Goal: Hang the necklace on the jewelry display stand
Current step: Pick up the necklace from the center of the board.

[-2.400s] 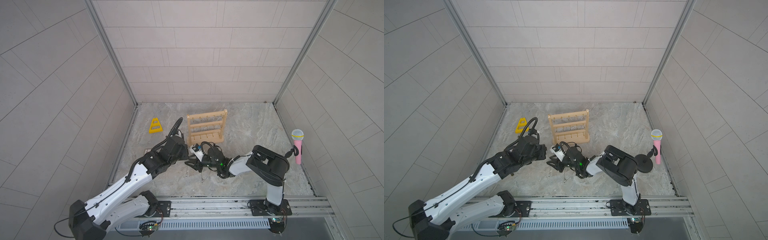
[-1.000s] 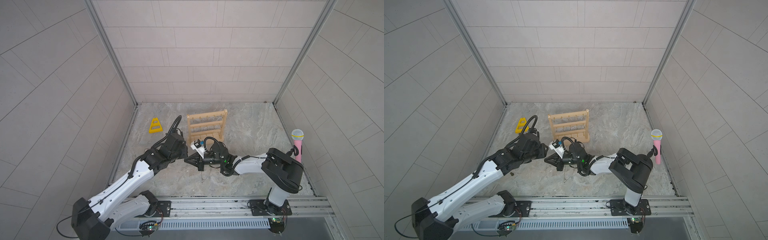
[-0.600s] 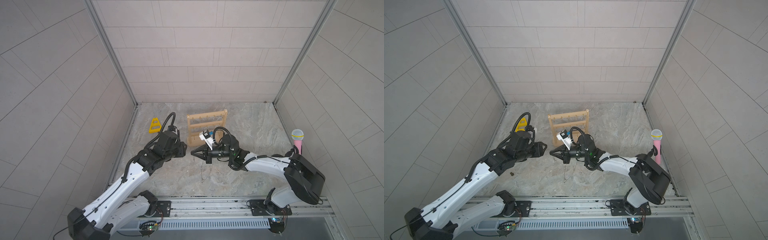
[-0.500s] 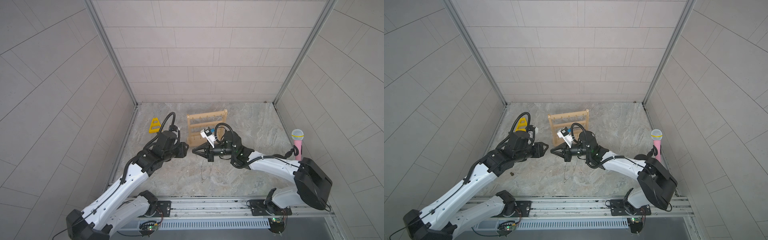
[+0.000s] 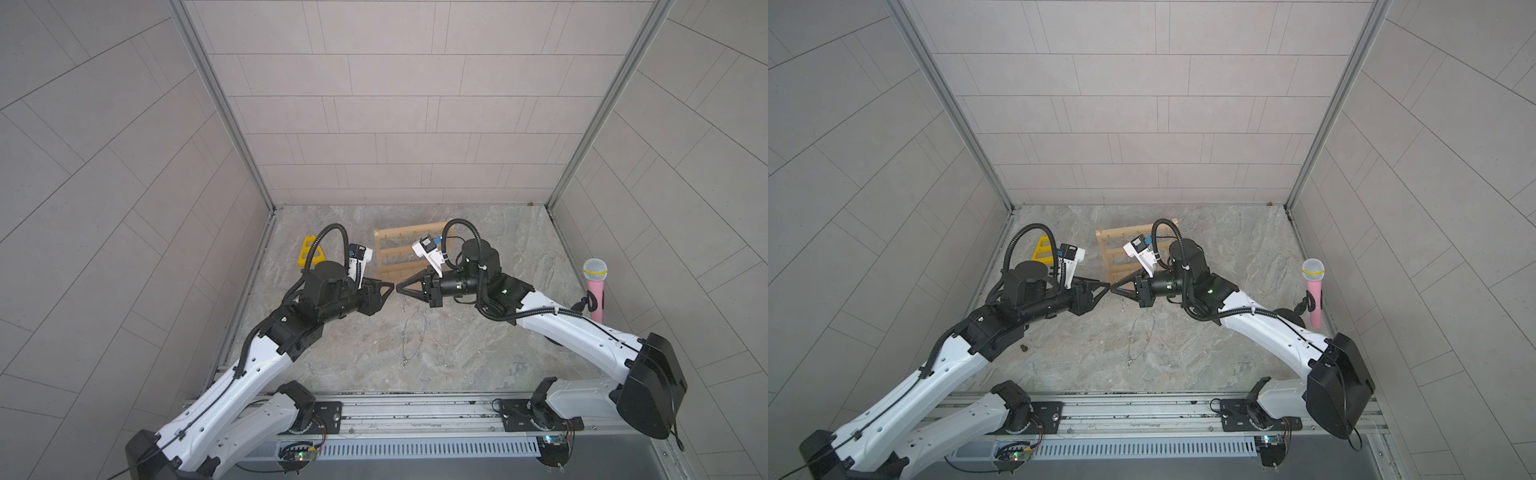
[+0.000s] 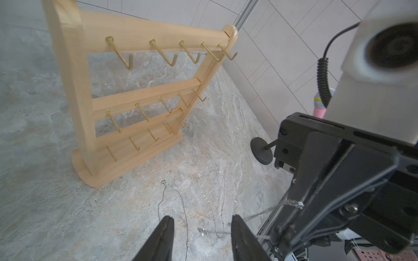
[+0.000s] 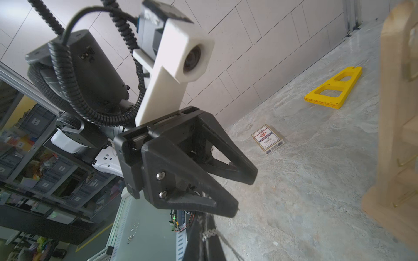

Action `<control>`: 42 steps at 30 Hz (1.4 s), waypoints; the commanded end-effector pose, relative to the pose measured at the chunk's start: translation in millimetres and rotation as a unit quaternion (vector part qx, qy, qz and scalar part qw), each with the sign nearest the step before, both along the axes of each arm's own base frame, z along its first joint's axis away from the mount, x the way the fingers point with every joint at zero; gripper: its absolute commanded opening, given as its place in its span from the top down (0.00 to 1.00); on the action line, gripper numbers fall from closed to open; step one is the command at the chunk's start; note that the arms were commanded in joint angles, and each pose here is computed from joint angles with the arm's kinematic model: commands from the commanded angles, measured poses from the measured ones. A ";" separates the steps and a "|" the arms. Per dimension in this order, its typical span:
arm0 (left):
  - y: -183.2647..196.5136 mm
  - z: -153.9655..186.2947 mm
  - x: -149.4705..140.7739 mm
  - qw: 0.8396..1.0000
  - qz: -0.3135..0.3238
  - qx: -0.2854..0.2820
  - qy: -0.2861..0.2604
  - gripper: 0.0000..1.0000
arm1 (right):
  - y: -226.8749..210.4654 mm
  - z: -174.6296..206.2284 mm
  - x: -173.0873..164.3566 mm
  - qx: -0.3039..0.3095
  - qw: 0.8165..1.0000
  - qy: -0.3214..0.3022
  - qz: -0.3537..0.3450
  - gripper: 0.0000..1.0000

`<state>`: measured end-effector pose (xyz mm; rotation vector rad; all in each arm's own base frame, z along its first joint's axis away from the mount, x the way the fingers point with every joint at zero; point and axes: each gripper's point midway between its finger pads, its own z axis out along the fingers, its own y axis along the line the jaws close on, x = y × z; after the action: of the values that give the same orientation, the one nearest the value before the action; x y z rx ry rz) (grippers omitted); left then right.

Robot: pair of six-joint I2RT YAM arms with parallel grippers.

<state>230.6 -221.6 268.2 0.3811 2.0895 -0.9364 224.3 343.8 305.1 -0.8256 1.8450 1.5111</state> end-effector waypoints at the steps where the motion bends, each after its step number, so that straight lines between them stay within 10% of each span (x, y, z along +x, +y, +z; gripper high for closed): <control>1: -14.8 20.2 -3.5 0.998 -0.041 -0.011 -0.043 0.55 | -1.7 17.1 -2.8 0.013 1.000 0.016 0.006 1.00; 42: -18.1 12.9 9.1 0.998 -0.026 0.008 -0.049 0.70 | 2.8 20.9 12.1 0.025 0.999 0.034 -0.013 1.00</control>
<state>238.0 -236.8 267.8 0.4569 2.0521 -0.9164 233.6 344.7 314.7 -0.7287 1.8989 1.5737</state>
